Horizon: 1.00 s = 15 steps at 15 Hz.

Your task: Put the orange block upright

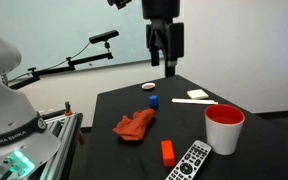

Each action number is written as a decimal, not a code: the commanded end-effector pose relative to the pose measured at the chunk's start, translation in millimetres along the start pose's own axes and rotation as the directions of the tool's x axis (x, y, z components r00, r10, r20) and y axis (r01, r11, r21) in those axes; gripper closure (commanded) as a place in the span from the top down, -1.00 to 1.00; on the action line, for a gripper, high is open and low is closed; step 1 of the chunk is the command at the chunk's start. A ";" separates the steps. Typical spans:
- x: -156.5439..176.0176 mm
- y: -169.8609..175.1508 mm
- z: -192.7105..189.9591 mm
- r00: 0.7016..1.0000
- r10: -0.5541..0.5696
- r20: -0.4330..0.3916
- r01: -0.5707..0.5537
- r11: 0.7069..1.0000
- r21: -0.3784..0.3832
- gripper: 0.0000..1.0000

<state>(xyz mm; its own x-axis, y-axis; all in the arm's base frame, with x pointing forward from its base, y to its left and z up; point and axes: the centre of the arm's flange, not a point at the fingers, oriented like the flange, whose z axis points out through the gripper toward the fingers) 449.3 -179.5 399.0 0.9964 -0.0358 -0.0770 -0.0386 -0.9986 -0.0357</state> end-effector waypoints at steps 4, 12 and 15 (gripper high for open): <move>1.7 2.3 -40.3 0.998 0.000 -0.070 -0.001 1.000 -0.013 1.00; 9.1 26.6 8.9 0.945 -0.326 -0.015 0.317 0.929 -0.189 1.00; 15.1 41.1 38.0 0.893 -0.449 0.031 0.446 0.874 -0.193 1.00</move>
<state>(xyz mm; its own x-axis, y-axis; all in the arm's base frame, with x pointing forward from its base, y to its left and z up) 455.2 -206.3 370.3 0.9563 0.2820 -0.0769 0.2894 -0.9506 0.1121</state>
